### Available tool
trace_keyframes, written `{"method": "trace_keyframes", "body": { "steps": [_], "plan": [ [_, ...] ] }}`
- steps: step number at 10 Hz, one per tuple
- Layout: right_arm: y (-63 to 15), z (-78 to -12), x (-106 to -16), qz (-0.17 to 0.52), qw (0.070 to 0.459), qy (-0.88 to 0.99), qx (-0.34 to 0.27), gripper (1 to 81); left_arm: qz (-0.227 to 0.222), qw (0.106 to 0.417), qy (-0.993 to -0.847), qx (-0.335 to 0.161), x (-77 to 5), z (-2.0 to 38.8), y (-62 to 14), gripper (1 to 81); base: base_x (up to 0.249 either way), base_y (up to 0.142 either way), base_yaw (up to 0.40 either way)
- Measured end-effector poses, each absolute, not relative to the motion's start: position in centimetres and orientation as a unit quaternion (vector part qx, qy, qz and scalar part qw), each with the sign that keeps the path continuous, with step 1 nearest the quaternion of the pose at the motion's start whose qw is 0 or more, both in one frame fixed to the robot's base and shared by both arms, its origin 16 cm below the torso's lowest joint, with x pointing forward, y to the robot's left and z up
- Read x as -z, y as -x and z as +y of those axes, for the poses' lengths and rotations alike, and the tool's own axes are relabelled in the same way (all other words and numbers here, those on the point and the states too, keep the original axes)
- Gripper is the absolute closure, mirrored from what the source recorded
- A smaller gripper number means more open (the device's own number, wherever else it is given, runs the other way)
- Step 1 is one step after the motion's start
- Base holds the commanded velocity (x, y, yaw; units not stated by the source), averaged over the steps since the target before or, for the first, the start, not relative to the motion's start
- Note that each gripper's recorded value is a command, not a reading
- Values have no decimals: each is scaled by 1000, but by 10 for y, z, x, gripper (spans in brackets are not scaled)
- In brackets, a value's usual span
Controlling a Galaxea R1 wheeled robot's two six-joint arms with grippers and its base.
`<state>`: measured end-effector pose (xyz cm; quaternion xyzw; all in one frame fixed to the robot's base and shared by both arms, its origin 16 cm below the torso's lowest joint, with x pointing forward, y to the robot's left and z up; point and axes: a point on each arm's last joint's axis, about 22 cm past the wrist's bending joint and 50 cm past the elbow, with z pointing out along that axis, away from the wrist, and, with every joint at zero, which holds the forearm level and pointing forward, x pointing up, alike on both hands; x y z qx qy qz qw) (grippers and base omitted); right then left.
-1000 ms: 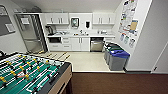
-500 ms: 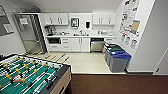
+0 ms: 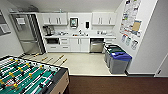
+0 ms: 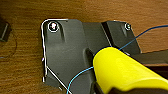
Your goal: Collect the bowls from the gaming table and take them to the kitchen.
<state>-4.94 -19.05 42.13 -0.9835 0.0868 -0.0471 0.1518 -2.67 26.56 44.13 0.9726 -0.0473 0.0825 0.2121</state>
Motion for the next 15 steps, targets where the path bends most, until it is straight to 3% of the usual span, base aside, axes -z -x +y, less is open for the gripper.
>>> {"method": "trace_keyframes", "body": {
  "steps": [15],
  "plan": [
    [28,-177,-422,84,162,982,55,811,-47,207,-973,-84,-441,272,23,811,148,-5,0]
  ]
}}
